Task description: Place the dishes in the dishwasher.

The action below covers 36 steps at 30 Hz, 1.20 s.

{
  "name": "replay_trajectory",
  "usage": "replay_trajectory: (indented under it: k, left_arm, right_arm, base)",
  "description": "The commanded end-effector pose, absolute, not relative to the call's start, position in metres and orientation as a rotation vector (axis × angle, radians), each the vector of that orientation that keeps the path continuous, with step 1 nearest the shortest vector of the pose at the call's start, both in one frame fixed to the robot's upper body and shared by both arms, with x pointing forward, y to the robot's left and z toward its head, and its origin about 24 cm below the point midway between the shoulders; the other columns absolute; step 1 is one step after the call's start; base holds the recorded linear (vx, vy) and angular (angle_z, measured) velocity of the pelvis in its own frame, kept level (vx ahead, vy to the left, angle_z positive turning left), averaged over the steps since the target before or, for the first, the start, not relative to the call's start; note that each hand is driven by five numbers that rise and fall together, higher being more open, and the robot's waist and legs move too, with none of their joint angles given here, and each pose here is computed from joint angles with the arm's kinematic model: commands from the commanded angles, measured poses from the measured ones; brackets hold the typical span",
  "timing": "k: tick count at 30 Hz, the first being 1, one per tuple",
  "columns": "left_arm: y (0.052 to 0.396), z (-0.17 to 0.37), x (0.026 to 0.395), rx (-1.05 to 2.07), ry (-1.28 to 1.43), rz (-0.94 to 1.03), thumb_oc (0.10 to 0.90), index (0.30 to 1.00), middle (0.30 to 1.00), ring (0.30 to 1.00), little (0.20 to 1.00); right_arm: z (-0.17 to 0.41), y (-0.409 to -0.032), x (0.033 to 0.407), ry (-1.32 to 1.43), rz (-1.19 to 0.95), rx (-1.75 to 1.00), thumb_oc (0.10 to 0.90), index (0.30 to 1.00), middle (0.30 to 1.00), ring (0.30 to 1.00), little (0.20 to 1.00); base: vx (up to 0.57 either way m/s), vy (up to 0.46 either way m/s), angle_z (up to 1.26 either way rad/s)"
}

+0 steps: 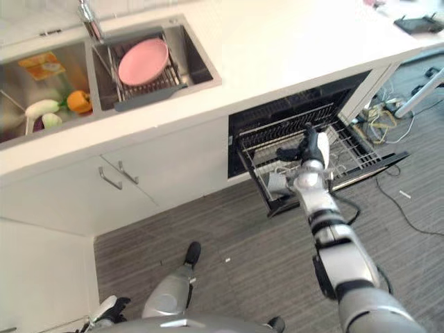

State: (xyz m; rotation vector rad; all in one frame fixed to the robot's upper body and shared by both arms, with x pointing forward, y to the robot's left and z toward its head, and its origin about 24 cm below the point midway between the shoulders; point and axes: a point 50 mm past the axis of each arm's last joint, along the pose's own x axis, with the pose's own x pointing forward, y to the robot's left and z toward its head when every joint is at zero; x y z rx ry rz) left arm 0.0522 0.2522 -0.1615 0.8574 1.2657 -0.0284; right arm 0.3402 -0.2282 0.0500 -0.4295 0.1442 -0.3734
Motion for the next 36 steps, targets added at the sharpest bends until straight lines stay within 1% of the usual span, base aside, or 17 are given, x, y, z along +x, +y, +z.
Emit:
replay_trajectory:
  k: [1,2,3,4,7,9,11,14,16,22,24,25,28,29,30,34,36]
  left_arm:
    - [0.249,-0.168,-0.003,0.885,1.504,-0.148,0.800,0.900,0.900,0.900,0.900]
    - [0.247,-0.169,-0.002,0.840,1.524,-0.121,0.800,0.900,0.900,0.900,0.900]
    - [0.247,-0.169,-0.003,0.841,1.524,-0.122,0.800,0.900,0.900,0.900,0.900]
    - [0.250,-0.168,-0.003,0.817,1.536,-0.089,0.800,0.900,0.900,0.900,0.900]
    - [0.258,-0.166,-0.003,0.680,1.561,0.080,0.800,0.900,0.900,0.900,0.900]
    - [0.261,-0.165,-0.004,0.574,1.574,0.165,0.800,0.900,0.900,0.900,0.900]
    - [0.255,-0.166,-0.013,0.504,1.593,0.216,0.800,0.900,0.900,0.900,0.900]
    - [0.248,-0.169,-0.001,0.424,1.547,0.280,0.800,0.900,0.900,0.900,0.900]
    - [0.243,-0.170,-0.002,0.409,1.560,0.259,0.800,0.900,0.900,0.900,0.900]
    - [0.243,-0.170,-0.002,0.409,1.560,0.259,0.800,0.900,0.900,0.900,0.900]
    - [0.239,-0.171,-0.003,0.405,1.570,0.220,0.800,0.900,0.900,0.900,0.900]
    - [0.236,-0.172,0.013,0.450,1.504,0.191,0.800,0.900,0.900,0.900,0.900]
    - [0.235,-0.172,0.014,0.457,1.496,0.189,0.800,0.900,0.900,0.900,0.900]
    - [0.235,-0.172,0.014,0.457,1.496,0.189,0.800,0.900,0.900,0.900,0.900]
    - [0.238,-0.170,0.020,0.533,1.467,0.155,0.800,0.900,0.900,0.900,0.900]
    - [0.238,-0.171,0.021,0.535,1.466,0.146,0.800,0.900,0.900,0.900,0.900]
    - [0.236,-0.171,0.020,0.518,1.471,0.135,0.800,0.900,0.900,0.900,0.900]
  right_arm:
    - [0.094,-0.249,0.334,-0.102,-0.426,-0.502,0.800,0.900,0.900,0.900,0.900]
    - [0.089,-0.246,0.319,-0.125,-0.399,-0.462,0.800,0.900,0.900,0.900,0.900]
    - [0.089,-0.247,0.319,-0.124,-0.400,-0.462,0.800,0.900,0.900,0.900,0.900]
    - [0.084,-0.245,0.310,-0.130,-0.378,-0.429,0.800,0.900,0.900,0.900,0.900]
    - [0.073,-0.238,0.281,-0.137,-0.314,-0.328,0.800,0.900,0.900,0.900,0.900]
    - [0.066,-0.235,0.270,-0.125,-0.292,-0.277,0.800,0.900,0.900,0.900,0.900]
    - [0.065,-0.227,0.258,-0.134,-0.241,-0.270,0.800,0.900,0.900,0.900,0.900]
    - [0.065,-0.226,0.248,-0.136,-0.180,-0.272,0.800,0.900,0.900,0.900,0.900]
    - [0.068,-0.223,0.248,-0.149,-0.151,-0.268,0.800,0.900,0.900,0.900,0.900]
    - [0.068,-0.223,0.248,-0.149,-0.151,-0.268,0.800,0.900,0.900,0.900,0.900]
    - [0.079,-0.220,0.248,-0.196,-0.118,-0.241,0.800,0.900,0.900,0.900,0.900]
    - [0.098,-0.216,0.246,-0.275,-0.089,-0.243,0.800,0.900,0.900,0.900,0.900]
    - [0.099,-0.217,0.244,-0.279,-0.093,-0.250,0.800,0.900,0.900,0.900,0.900]
    - [0.099,-0.217,0.244,-0.279,-0.093,-0.250,0.800,0.900,0.900,0.900,0.900]
    - [0.106,-0.224,0.239,-0.314,-0.135,-0.285,0.800,0.900,0.900,0.900,0.900]
    - [0.111,-0.229,0.236,-0.336,-0.160,-0.296,0.800,0.900,0.900,0.900,0.900]
    - [0.118,-0.235,0.234,-0.368,-0.191,-0.314,0.800,0.900,0.900,0.900,0.900]
  base:
    - [0.02,0.159,-0.34]
    - [0.01,0.164,-0.44]
    - [0.03,0.110,-0.41]
    - [0.01,0.004,-0.26]
    - [0.02,-0.089,0.04]
    - [0.08,-0.179,0.03]
    - [0.12,-0.187,-0.24]
    - [0.09,-0.307,-0.08]
    - [0.02,-0.177,-0.24]
    - [0.01,-0.041,0.02]
    - [-0.01,-0.282,0.07]
    - [-0.05,-0.165,0.45]
    - [-0.01,-0.027,1.30]
    - [0.08,0.303,-0.01]
    - [0.09,0.297,0.06]
    - [0.04,0.159,0.84]
    - [0.18,0.566,0.28]
